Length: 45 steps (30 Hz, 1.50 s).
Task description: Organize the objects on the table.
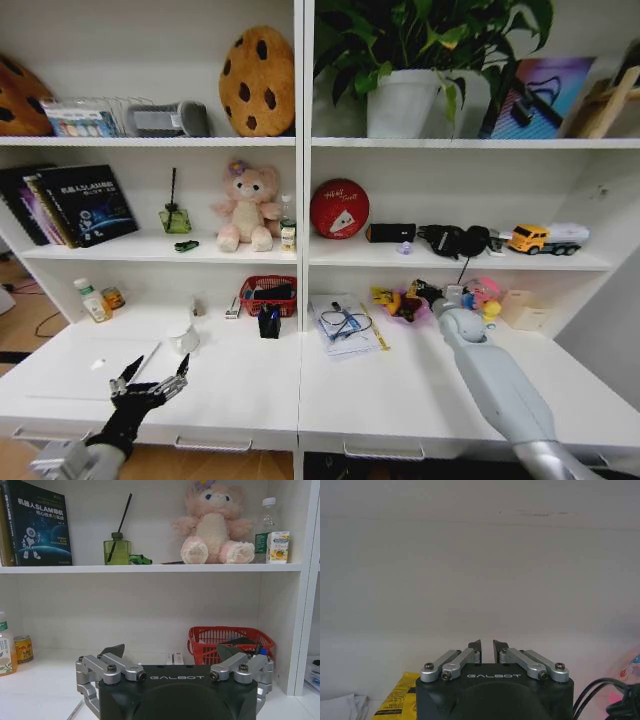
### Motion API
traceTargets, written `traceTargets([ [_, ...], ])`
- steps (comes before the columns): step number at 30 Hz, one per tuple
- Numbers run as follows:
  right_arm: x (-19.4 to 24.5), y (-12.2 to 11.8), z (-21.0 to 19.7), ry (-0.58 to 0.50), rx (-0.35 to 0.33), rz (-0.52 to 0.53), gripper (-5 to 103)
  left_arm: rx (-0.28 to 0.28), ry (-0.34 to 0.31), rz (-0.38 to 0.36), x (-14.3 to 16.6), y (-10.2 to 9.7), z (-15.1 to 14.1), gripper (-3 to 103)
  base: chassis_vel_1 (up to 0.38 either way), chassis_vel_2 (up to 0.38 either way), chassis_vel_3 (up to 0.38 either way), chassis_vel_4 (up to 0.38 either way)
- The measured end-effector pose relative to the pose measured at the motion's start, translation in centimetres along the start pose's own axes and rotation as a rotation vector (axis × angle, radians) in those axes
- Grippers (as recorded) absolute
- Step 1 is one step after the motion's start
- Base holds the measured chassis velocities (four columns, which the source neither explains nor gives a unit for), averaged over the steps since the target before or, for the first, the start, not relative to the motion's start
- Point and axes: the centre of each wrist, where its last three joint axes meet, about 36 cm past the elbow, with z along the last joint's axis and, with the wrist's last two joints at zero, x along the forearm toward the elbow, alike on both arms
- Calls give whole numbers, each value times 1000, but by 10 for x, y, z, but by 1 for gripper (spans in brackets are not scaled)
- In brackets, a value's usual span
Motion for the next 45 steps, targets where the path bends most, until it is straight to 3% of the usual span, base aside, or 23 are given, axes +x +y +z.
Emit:
traceTargets([
  [2, -1, 1, 3, 3, 3, -2, 16, 0, 0, 0, 0, 0, 0, 100, 0, 0, 0, 0],
  [4, 1, 4, 6, -3, 6, -8, 32, 0, 0, 0, 0, 0, 0, 100, 0, 0, 0, 0],
  [6, 5, 7, 6, -8, 9, -12, 32, 0, 0, 0, 0, 0, 0, 100, 0, 0, 0, 0],
  [9, 39, 17, 20, -4, 7, -26, 49, 0, 0, 0, 0, 0, 0, 100, 0, 0, 0, 0],
  [11, 49, 20, 23, -2, 7, -29, 54, 0, 0, 0, 0, 0, 0, 100, 0, 0, 0, 0],
  [13, 100, 36, 28, -19, 6, -51, 65, 0, 0, 0, 0, 0, 0, 100, 0, 0, 0, 0],
  [16, 130, 44, 32, -22, 5, -63, 70, 0, 0, 0, 0, 0, 0, 100, 0, 0, 0, 0],
  [19, 199, 64, 38, -19, -8, -37, 86, 0, 0, 0, 0, 0, 0, 100, 0, 0, 0, 0],
  [22, 238, 73, 28, -28, -12, -45, 96, 0, 0, 0, 0, 0, 0, 100, 0, 0, 0, 0],
  [27, 280, 97, 27, -49, -26, -58, 100, 0, 0, 0, 0, 0, 0, 100, 0, 0, 0, 0],
  [29, 301, 117, 28, -65, 1, -67, 100, 0, 0, 0, 0, 0, 0, 100, 0, 0, 0, 0],
  [34, 316, 131, 22, -88, 17, -80, 100, 0, 0, 0, 0, 0, 0, 100, 0, 0, 0, 0],
  [45, 328, 136, 17, -92, 43, -98, 100, 0, 0, 0, 0, 0, 0, 100, 100, 115, -100, -103],
])
